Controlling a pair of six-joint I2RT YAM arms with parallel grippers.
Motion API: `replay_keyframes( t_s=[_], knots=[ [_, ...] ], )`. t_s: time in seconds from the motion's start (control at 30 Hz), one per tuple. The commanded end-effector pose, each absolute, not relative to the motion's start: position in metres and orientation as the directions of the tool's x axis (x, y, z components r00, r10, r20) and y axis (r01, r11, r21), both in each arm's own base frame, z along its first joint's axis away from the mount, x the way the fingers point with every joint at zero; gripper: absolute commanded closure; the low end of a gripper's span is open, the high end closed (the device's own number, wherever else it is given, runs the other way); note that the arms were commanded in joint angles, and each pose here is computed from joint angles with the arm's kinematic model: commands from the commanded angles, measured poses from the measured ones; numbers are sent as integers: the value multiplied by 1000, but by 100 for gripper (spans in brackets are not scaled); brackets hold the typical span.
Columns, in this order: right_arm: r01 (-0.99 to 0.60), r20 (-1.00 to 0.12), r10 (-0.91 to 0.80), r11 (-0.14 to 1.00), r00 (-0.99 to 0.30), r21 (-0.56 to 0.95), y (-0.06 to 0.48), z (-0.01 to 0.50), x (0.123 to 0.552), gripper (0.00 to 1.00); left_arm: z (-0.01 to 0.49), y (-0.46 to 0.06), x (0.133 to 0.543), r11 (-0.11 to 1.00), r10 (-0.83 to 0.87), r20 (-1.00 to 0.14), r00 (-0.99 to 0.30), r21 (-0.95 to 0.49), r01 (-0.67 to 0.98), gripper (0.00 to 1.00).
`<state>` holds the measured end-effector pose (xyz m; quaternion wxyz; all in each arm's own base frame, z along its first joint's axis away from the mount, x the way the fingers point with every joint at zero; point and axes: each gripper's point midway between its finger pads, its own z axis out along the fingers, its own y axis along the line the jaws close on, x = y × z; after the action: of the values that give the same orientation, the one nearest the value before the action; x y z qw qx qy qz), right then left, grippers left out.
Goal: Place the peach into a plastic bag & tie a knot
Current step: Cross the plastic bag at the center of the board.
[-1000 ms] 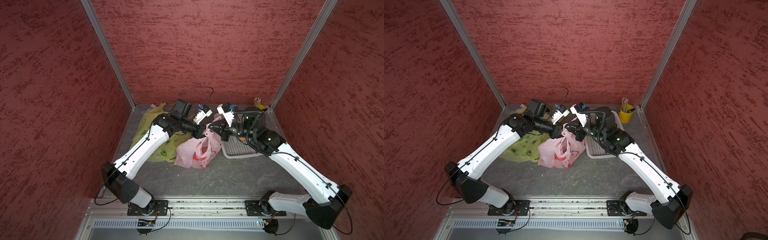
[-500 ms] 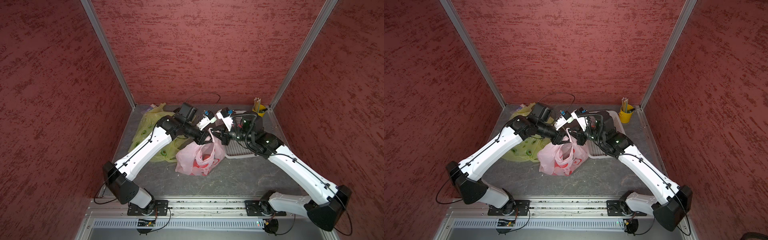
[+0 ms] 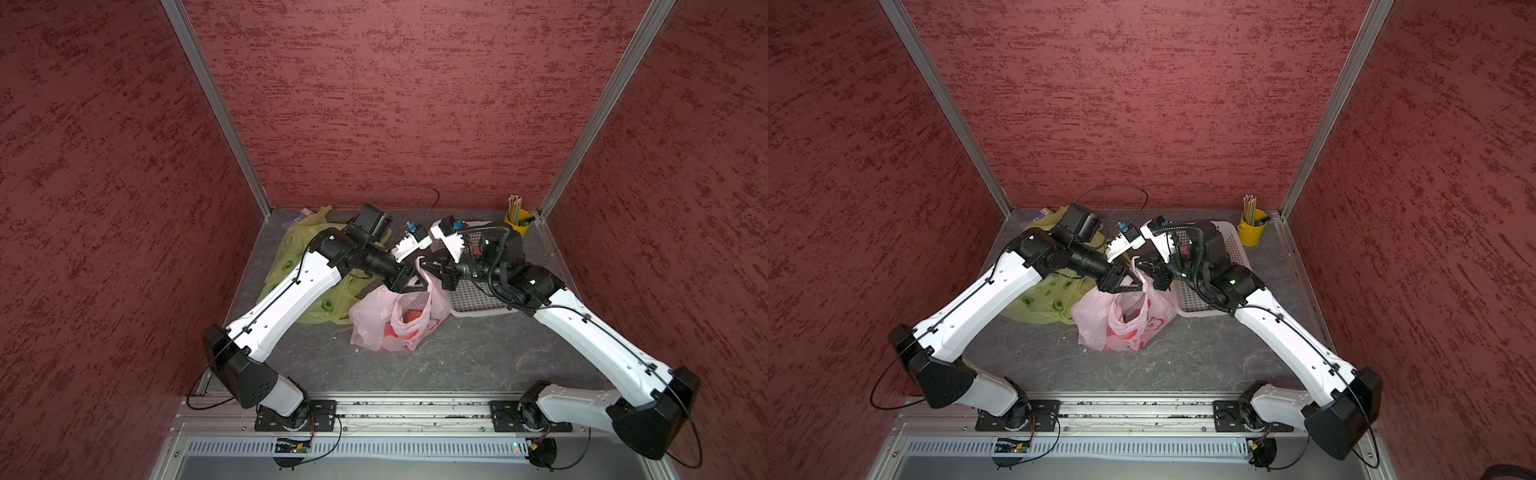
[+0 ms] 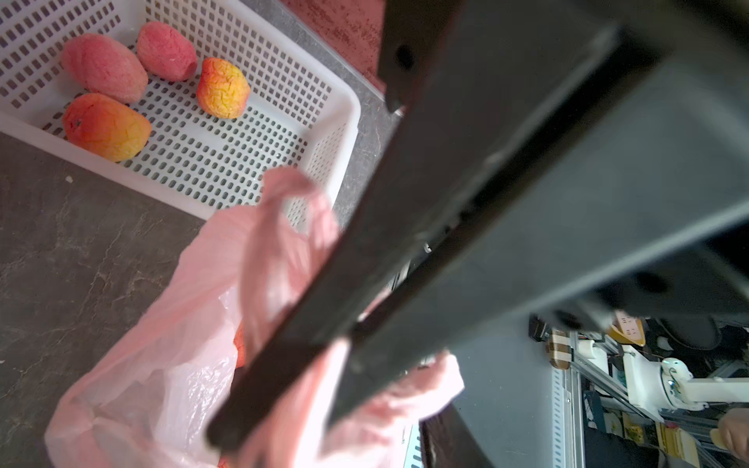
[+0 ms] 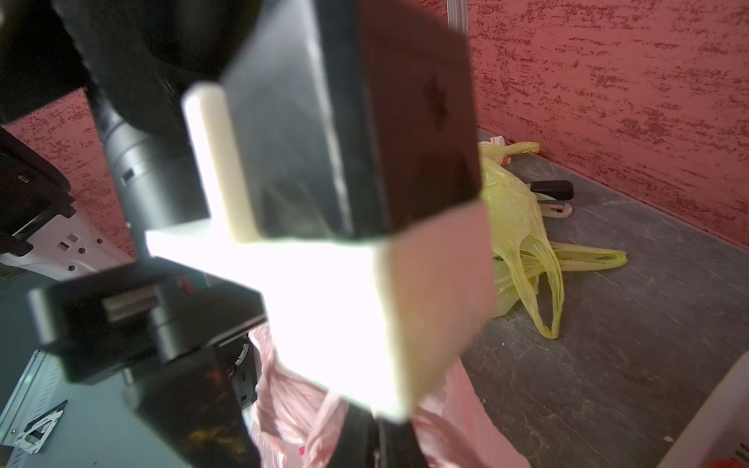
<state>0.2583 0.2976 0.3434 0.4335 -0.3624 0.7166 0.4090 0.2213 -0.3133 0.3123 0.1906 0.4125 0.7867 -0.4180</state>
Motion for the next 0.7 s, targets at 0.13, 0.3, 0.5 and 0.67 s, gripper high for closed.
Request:
replay_keyframes(
  t_s=[0.13,0.3,0.5,0.67],
  knots=[
    [-887,-937,-147,394,-317,238,299,359,259,100,333,-312,216,221,461,-666,-587,-554,803,60],
    [-901,-937,-110,333,-331,279,305,368,250,100,329,-313,226,248,443,-667,-599,-551,797,60],
    [-907,-935,-63,273,-350,321,309,377,243,100,335,-320,231,224,402,-694,-598,-558,799,60],
    [-903,-930,-55,266,-364,338,310,375,242,100,340,-322,233,214,374,-714,-592,-554,804,63]
  ],
)
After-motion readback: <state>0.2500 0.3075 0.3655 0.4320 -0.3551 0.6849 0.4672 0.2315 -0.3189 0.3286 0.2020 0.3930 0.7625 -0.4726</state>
